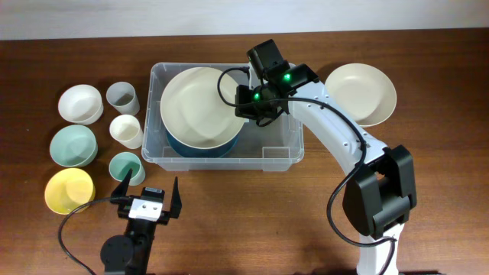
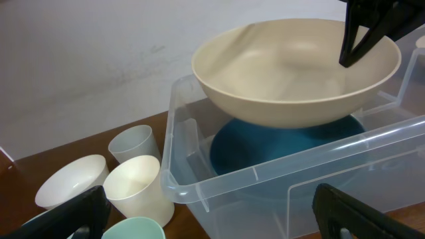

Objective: Pack container
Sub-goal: 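Lift the cream bowl and carry it over the bin, then lower the cream bowl onto the teal bowl and release it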

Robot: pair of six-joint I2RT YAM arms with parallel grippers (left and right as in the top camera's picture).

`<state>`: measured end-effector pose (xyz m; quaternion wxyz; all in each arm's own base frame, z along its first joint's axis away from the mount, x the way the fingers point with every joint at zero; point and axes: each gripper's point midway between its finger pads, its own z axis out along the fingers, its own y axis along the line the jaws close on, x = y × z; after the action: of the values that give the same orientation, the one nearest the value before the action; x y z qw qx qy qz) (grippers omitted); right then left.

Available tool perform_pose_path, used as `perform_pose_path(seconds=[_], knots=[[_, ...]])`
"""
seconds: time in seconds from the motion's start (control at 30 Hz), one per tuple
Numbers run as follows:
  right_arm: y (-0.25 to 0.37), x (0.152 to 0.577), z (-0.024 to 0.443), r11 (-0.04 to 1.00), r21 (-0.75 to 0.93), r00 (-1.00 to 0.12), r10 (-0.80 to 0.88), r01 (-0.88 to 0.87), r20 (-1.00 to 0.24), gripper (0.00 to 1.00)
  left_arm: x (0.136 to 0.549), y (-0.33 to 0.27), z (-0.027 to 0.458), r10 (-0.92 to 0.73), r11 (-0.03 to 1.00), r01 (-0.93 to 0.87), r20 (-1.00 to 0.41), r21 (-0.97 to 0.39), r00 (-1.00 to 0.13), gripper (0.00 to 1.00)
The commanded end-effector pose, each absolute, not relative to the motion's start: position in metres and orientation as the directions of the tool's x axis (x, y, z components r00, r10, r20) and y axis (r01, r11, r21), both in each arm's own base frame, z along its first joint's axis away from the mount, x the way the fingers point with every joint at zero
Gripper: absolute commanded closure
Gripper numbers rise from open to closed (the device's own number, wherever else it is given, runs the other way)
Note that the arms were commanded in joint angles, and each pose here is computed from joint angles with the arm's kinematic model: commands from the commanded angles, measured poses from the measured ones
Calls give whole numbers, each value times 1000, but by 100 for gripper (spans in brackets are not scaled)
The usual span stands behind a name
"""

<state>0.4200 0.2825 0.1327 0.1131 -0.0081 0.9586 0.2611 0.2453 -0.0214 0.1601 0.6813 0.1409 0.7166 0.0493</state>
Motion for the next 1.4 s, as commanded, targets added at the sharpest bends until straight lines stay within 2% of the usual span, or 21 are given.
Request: perform_pose_path(seconds=[0.0,0.43,0.8,1.37], knots=[[278,423,122,879,474,-974,67,-45,-216,96,245,-19,159,284,953,124,-958,278,-35,0],[291,425,102,876,480,-979,52,-51,-198,94,245,-19,159,284,953,124,-958,278,-35,0],[295,422,100,876,479,-980,42,-58,-196,88,245,-19,159,284,953,124,-958,278,-35,0],[305,415,101,865,499,-984,36,-58,-176,88,245,-19,159,284,953,123,-958,278,-35,0]])
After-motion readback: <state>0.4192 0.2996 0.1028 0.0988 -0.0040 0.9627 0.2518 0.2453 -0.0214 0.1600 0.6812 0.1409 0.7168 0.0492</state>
